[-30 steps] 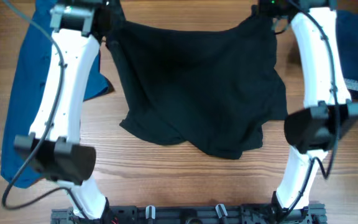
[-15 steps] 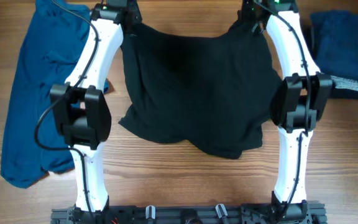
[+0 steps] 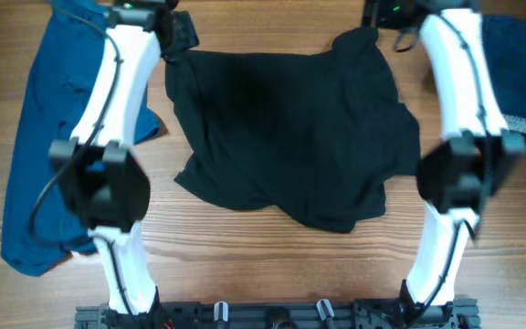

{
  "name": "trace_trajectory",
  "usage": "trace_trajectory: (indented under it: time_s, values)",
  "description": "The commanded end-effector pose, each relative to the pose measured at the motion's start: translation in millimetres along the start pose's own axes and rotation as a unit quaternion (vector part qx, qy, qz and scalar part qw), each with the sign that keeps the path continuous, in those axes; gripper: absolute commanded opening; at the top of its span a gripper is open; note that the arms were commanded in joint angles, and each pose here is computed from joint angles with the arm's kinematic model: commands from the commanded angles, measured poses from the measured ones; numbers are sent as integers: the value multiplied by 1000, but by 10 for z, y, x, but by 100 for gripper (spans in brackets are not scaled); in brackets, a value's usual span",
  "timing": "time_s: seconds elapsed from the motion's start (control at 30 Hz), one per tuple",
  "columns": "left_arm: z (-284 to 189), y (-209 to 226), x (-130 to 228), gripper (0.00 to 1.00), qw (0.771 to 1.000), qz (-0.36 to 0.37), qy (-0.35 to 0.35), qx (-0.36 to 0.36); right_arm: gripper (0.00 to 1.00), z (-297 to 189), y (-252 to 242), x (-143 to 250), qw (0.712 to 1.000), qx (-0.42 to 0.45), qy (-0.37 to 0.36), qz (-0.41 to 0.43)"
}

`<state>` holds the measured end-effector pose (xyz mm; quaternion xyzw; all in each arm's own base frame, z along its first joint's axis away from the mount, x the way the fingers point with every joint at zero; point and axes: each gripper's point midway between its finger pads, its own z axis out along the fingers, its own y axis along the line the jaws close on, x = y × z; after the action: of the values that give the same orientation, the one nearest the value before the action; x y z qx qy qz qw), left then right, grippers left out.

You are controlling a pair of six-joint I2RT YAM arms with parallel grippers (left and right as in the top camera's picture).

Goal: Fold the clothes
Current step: 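Reach both grippers to the lower left and right edges of the black shirt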

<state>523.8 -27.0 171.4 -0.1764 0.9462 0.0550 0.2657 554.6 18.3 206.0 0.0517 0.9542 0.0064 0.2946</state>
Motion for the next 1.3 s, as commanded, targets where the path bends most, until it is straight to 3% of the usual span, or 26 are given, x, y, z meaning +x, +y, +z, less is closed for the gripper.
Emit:
trace_trajectory:
  time_s: [0.0,0.13,0.3,0.4,0.57,0.67,0.73,0.83,1.0,1.13,1.17,1.27]
  values:
    - [-1005,285,-98,100,997,-59,-38,13,100,-1243,-9,-28,998,-22,-44,27]
    - [-1404,537,226,98,995,-103,4,-5,100,-1731,-86,503,996,-14,30,87]
    - [-1560,646,554,98,993,-102,61,-18,99,-1815,-22,837,991,-30,92,87]
    - [-1718,732,658,98,992,-99,71,-20,98,-1985,-21,832,992,-37,74,92]
    - [-2372,929,722,99,992,-121,18,23,98,-2763,-199,834,994,-19,-28,102]
    - [-2691,1089,886,100,990,-134,4,36,98,-3232,-328,950,991,-7,-87,105]
    - [-2706,1149,1045,99,990,-136,20,32,98,-3322,-355,1131,990,-8,-86,108]
    - [-2473,1177,1315,100,989,-133,60,15,98,-3117,-384,1511,990,0,-32,139]
    - [-1572,981,1893,100,982,-112,151,15,98,-2366,-328,2292,976,10,123,178]
    - [-869,797,2340,100,976,-97,188,49,77,-1824,-147,2591,967,-32,177,180]
    - [-491,778,2651,99,970,-103,210,59,70,-1611,-84,2725,963,-48,194,184]
    - [-263,613,2811,97,967,-74,215,118,65,-1509,-65,2785,961,-54,198,183]
